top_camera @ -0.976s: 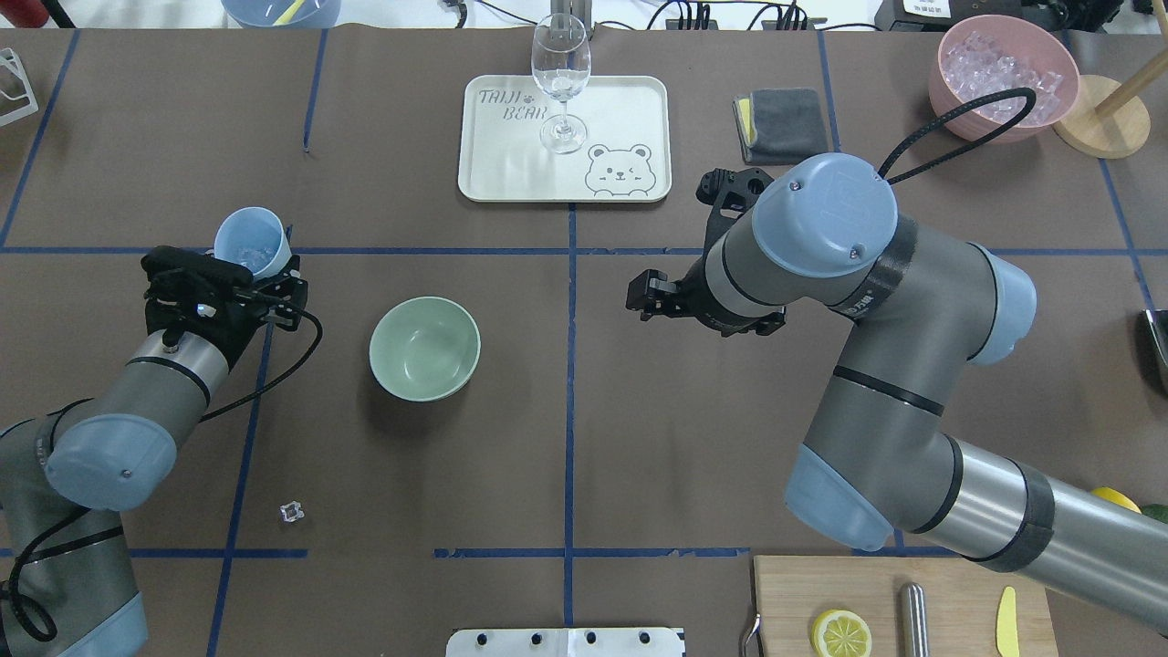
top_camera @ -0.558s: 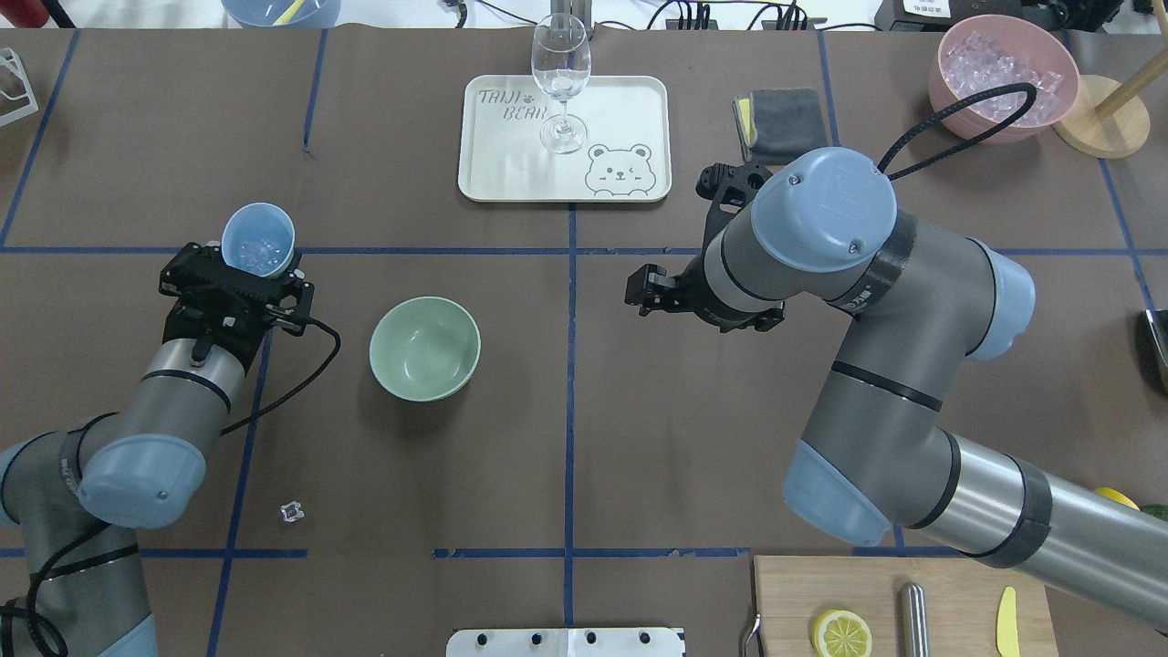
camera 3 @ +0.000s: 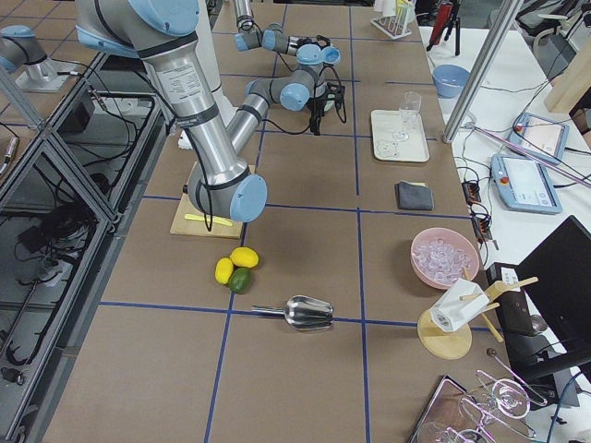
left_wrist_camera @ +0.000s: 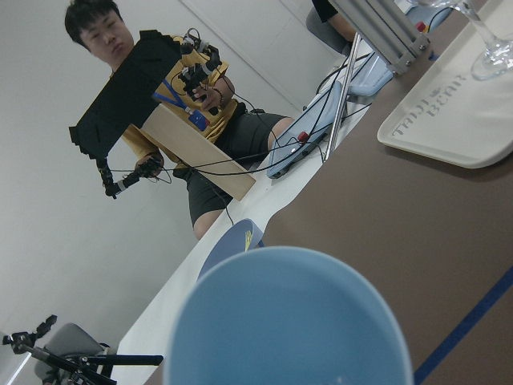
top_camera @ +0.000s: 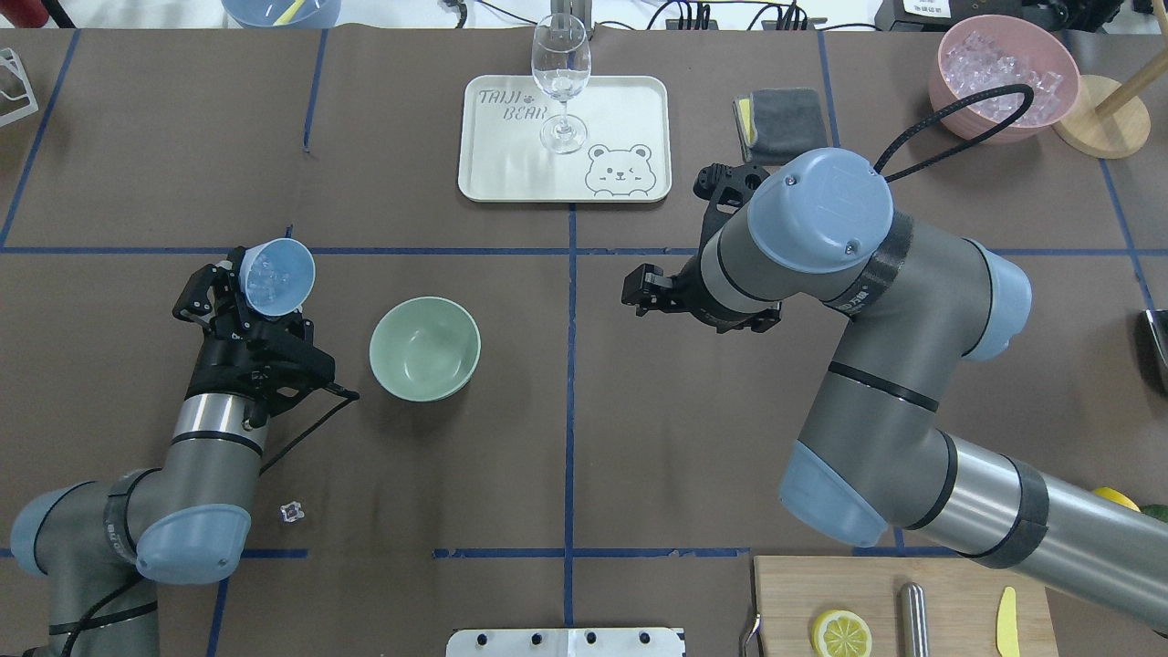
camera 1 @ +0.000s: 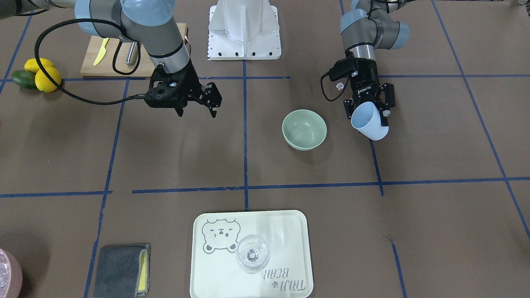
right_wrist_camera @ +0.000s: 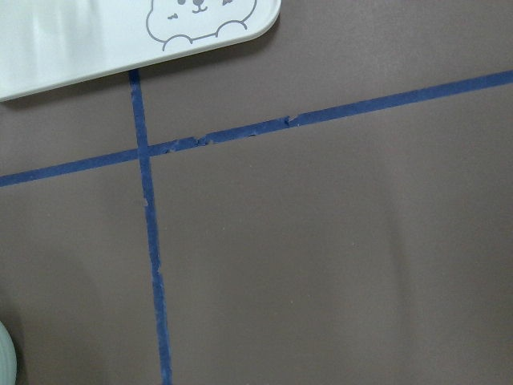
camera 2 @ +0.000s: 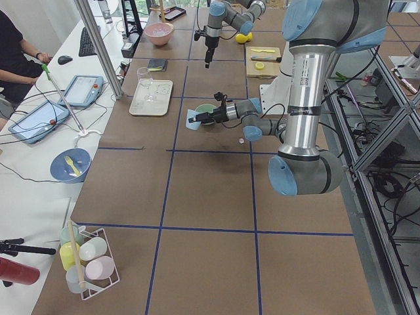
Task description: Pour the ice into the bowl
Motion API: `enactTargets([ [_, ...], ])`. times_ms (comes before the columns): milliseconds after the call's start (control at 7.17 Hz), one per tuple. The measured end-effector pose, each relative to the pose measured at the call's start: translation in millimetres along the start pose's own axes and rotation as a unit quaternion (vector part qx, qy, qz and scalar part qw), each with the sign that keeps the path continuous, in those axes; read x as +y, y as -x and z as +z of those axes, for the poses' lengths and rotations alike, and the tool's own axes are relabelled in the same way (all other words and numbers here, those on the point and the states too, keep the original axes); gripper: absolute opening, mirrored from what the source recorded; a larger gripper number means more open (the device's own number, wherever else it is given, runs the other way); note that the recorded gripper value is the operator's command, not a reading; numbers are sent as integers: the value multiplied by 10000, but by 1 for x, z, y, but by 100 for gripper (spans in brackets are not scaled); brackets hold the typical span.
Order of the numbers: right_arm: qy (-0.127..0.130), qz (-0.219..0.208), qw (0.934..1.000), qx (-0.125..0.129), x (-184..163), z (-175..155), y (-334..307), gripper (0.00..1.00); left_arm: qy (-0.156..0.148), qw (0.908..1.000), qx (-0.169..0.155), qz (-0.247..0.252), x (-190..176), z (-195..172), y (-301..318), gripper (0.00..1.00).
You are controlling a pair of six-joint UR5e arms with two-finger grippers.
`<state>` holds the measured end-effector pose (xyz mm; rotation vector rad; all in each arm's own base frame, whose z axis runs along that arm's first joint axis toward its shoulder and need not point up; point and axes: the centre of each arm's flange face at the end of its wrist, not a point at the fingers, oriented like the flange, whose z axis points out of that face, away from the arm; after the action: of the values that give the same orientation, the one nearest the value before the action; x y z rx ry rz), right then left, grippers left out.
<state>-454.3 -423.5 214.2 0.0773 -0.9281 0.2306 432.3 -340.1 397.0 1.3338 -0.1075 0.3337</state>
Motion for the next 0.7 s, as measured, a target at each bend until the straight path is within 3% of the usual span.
enactTargets([
  [418,6,2,10000,-17,1,-1,1,100,-70,9938,-55,1111,-33,-13,-25,0],
  [697,6,1,10000,-30,1,-2,1,100,52,9807,-208,1944,-50,-11,-44,0],
])
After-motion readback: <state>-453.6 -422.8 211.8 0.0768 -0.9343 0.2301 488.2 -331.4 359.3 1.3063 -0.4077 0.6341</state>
